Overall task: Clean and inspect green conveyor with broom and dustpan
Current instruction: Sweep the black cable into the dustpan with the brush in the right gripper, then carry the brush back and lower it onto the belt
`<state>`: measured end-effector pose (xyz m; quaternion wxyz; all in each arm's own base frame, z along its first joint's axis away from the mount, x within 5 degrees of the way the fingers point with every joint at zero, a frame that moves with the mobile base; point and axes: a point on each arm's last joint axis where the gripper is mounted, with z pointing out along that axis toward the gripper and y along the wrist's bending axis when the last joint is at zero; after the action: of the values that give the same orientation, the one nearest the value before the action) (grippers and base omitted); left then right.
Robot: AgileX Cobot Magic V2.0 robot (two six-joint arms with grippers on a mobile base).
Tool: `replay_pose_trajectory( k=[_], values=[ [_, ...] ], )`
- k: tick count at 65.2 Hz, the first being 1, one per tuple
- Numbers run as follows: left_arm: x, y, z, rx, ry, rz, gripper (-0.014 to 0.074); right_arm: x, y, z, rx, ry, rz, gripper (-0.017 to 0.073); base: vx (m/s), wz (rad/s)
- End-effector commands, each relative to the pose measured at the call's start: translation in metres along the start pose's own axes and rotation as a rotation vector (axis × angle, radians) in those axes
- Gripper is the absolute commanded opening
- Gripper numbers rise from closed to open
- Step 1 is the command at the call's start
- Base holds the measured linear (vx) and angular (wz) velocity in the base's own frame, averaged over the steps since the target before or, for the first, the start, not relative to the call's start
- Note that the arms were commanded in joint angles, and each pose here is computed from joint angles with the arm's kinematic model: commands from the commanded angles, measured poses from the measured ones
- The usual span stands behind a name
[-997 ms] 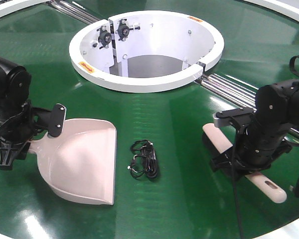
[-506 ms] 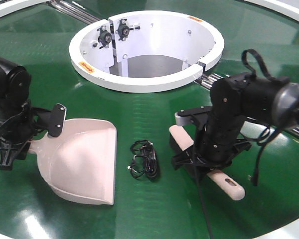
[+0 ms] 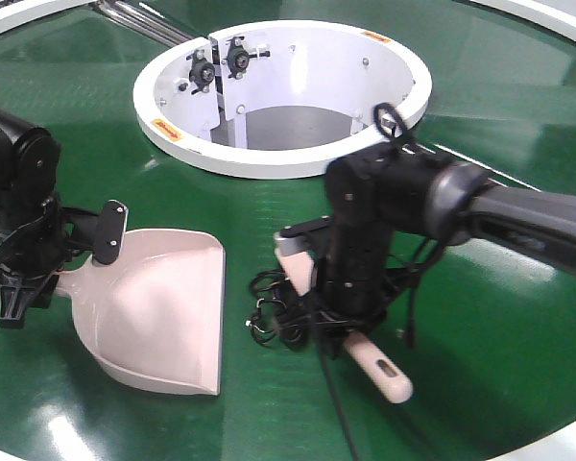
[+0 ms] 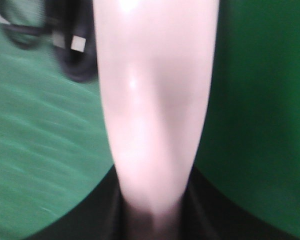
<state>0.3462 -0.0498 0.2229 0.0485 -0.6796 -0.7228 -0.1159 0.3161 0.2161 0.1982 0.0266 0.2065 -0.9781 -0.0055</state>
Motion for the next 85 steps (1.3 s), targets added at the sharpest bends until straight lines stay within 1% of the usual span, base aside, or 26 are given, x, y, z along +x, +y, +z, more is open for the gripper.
replay_pose_trajectory(
  k=[1, 7, 10, 18, 24, 30, 37, 43, 48, 57, 61, 66, 72, 79, 80, 82, 85],
  values=[
    [0.003, 0.001, -0.023, -0.078, -0.025, -0.027, -0.0006, -0.004, 0.020, -0.026, -0.008, -0.027, -0.054, -0.0004, 0.00, 0.00],
    [0.003, 0.001, -0.023, -0.078, -0.025, -0.027, -0.0006, -0.010, 0.044, -0.029, -0.050, -0.050, -0.093, -0.0004, 0.00, 0.00],
    [0.003, 0.001, -0.023, -0.078, -0.025, -0.027, -0.0006, -0.014, 0.060, -0.029, -0.082, -0.058, -0.128, -0.0004, 0.00, 0.00],
    [0.003, 0.001, -0.023, -0.078, -0.024, -0.026, -0.0006, -0.022, 0.093, -0.039, -0.180, -0.101, -0.200, -0.0004, 0.00, 0.00],
    [0.003, 0.001, -0.023, -0.078, -0.024, -0.026, -0.0006, -0.026, 0.109, -0.048, -0.239, -0.133, -0.221, -0.0004, 0.00, 0.00],
    [0.003, 0.001, -0.023, -0.078, -0.024, -0.026, -0.0006, -0.030, 0.114, -0.060, -0.264, -0.172, -0.225, -0.0004, 0.00, 0.00],
    [0.003, 0.001, -0.023, -0.078, -0.024, -0.026, -0.0006, -0.033, 0.111, -0.069, -0.255, -0.210, -0.214, -0.0004, 0.00, 0.00],
    [0.003, 0.001, -0.023, -0.078, -0.025, -0.027, -0.0006, -0.035, 0.101, -0.075, -0.214, -0.235, -0.183, -0.0004, 0.00, 0.00],
    [0.003, 0.001, -0.023, -0.076, -0.029, -0.029, -0.0006, -0.038, 0.088, -0.080, -0.172, -0.258, -0.146, -0.0004, 0.00, 0.00],
    [0.003, 0.001, -0.023, -0.077, -0.031, -0.029, -0.0006, -0.039, 0.064, -0.095, -0.161, -0.298, -0.092, -0.0004, 0.00, 0.00],
    [0.003, 0.001, -0.023, -0.077, -0.031, -0.029, -0.0006, -0.040, 0.050, -0.104, -0.149, -0.322, -0.066, -0.0004, 0.00, 0.00],
    [0.003, 0.001, -0.023, -0.075, -0.030, -0.029, -0.0006, -0.038, 0.030, -0.114, -0.136, -0.348, -0.026, -0.0004, 0.00, 0.00],
    [0.003, 0.001, -0.023, -0.076, -0.031, -0.029, -0.0006, -0.030, 0.000, -0.121, -0.107, -0.355, 0.027, -0.0004, 0.00, 0.00],
    [0.003, 0.001, -0.023, -0.076, -0.031, -0.029, -0.0006, -0.015, -0.037, -0.120, -0.072, -0.331, 0.092, -0.0004, 0.00, 0.00],
    [0.003, 0.001, -0.023, -0.076, -0.031, -0.029, -0.0006, -0.013, -0.040, -0.120, -0.069, -0.333, 0.097, -0.0004, 0.00, 0.00],
    [0.003, 0.001, -0.023, -0.076, -0.031, -0.029, -0.0006, -0.008, -0.053, -0.119, -0.060, -0.333, 0.127, -0.0004, 0.00, 0.00],
    [0.003, 0.001, -0.023, -0.076, -0.031, -0.029, -0.0006, 0.001, -0.065, -0.117, -0.055, -0.341, 0.151, -0.0004, 0.00, 0.00]
  ],
)
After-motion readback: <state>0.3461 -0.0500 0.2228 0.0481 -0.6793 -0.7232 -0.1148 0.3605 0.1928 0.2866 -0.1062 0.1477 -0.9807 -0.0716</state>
